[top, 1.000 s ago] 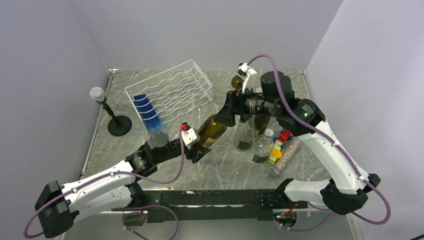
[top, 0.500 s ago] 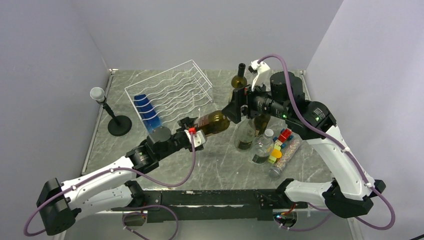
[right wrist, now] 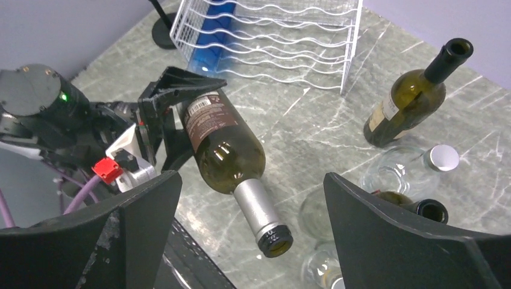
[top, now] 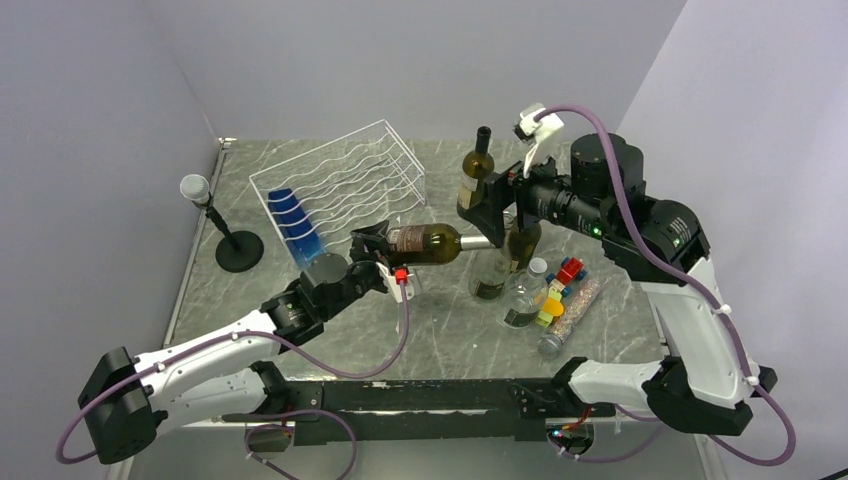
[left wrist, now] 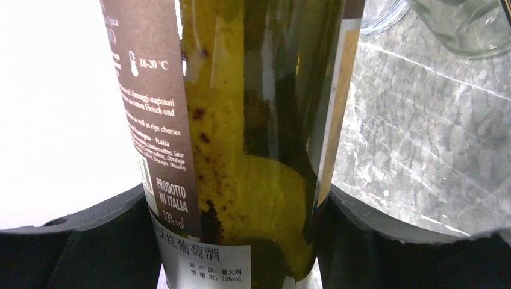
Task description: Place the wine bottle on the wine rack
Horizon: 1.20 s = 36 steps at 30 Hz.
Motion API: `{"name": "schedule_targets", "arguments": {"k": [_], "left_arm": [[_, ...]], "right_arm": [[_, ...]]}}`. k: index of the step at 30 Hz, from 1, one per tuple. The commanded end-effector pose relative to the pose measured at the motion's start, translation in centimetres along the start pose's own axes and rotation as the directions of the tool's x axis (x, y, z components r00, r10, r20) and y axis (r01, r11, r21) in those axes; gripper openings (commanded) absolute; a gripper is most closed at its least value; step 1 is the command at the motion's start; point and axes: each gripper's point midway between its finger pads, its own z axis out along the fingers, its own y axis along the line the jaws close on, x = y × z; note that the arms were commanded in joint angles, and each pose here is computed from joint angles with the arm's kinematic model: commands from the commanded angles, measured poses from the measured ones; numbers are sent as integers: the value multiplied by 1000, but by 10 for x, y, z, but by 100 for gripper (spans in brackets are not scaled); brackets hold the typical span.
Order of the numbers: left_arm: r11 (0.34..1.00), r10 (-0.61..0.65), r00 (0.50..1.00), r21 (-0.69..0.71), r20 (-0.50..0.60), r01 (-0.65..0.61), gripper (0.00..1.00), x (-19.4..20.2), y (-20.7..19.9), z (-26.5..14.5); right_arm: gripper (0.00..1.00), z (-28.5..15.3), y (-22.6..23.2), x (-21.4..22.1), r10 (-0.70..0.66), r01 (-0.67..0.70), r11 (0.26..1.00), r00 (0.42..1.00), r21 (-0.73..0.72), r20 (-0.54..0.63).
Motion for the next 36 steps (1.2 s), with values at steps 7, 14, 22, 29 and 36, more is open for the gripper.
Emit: {"name": "schedule_targets", "arguments": {"k": [7, 14, 22, 29, 36], "left_arm": [[976, 133, 983, -188, 124, -108, 1, -46, 62, -8], [971, 158, 977, -205, 143, -127, 1, -49, 64, -15], [964, 172, 979, -221, 105, -145, 1, -42, 66, -15], [962, 176, 979, -227, 100, -150, 1, -39, 64, -15], [961, 187, 972, -232, 145, -151, 1, -49, 67, -18]], "right_arm": [[83, 25, 7, 55, -149, 119, 984, 957, -131, -249], [62, 49, 8, 78, -154, 116, 985, 920, -125, -360], [42, 50, 17, 102, -162, 105, 983, 887, -153, -433], [77, 34, 19, 112, -138, 81, 985, 896, -152, -423], [71, 31, 30, 112, -166, 74, 972, 891, -225, -423]]}}
